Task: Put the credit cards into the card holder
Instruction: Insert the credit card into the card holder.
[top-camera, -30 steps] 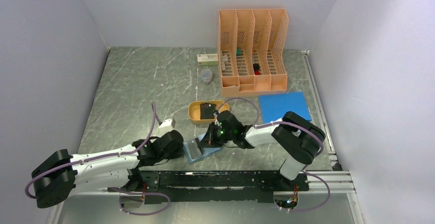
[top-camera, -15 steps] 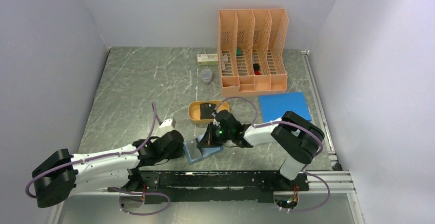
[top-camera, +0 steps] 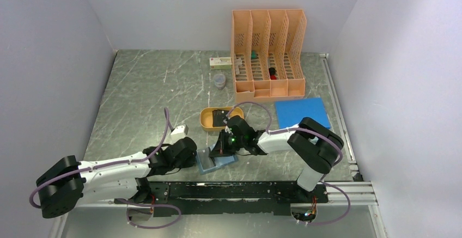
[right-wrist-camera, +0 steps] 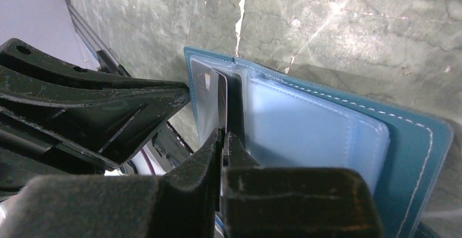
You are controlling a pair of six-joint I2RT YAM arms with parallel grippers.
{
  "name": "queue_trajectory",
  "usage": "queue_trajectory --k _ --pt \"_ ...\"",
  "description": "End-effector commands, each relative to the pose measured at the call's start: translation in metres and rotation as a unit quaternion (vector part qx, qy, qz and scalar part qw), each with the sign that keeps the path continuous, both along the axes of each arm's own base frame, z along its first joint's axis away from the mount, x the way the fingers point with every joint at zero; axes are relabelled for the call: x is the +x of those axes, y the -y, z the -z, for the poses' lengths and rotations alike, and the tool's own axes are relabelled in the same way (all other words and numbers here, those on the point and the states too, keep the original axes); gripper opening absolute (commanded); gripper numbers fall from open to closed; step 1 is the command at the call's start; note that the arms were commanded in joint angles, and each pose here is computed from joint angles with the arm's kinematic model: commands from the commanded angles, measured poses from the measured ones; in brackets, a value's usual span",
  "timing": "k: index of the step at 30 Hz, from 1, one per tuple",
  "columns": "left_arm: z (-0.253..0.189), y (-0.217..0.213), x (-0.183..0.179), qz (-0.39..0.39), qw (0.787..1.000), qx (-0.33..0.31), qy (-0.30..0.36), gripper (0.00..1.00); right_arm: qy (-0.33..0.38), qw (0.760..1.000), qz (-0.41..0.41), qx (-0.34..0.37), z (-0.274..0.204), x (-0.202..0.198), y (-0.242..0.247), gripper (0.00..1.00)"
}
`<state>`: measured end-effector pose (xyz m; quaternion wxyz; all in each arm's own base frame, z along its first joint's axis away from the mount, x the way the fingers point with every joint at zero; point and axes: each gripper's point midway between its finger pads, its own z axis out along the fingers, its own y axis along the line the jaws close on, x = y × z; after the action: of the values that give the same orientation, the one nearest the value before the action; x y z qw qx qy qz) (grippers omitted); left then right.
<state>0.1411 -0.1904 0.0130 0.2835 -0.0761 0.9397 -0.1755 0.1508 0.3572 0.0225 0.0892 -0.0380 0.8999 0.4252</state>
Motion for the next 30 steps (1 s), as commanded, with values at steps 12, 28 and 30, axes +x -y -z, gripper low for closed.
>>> queue_trajectory --k 12,28,30 --pt "0.005 -0.013 -0.003 -0.004 1.000 0.026 -0.005 0.14 0.034 0.998 0.014 -0.051 -0.013 0.002 0.028 0.42" --pt "0.001 -0.006 0.001 0.004 1.000 0.021 0.004 0.15 0.035 0.997 -0.006 -0.063 -0.001 0.011 0.013 0.33" --pt "0.001 -0.006 0.001 0.004 1.000 0.020 0.003 0.15 0.032 0.998 -0.010 -0.060 0.001 0.009 0.012 0.29"
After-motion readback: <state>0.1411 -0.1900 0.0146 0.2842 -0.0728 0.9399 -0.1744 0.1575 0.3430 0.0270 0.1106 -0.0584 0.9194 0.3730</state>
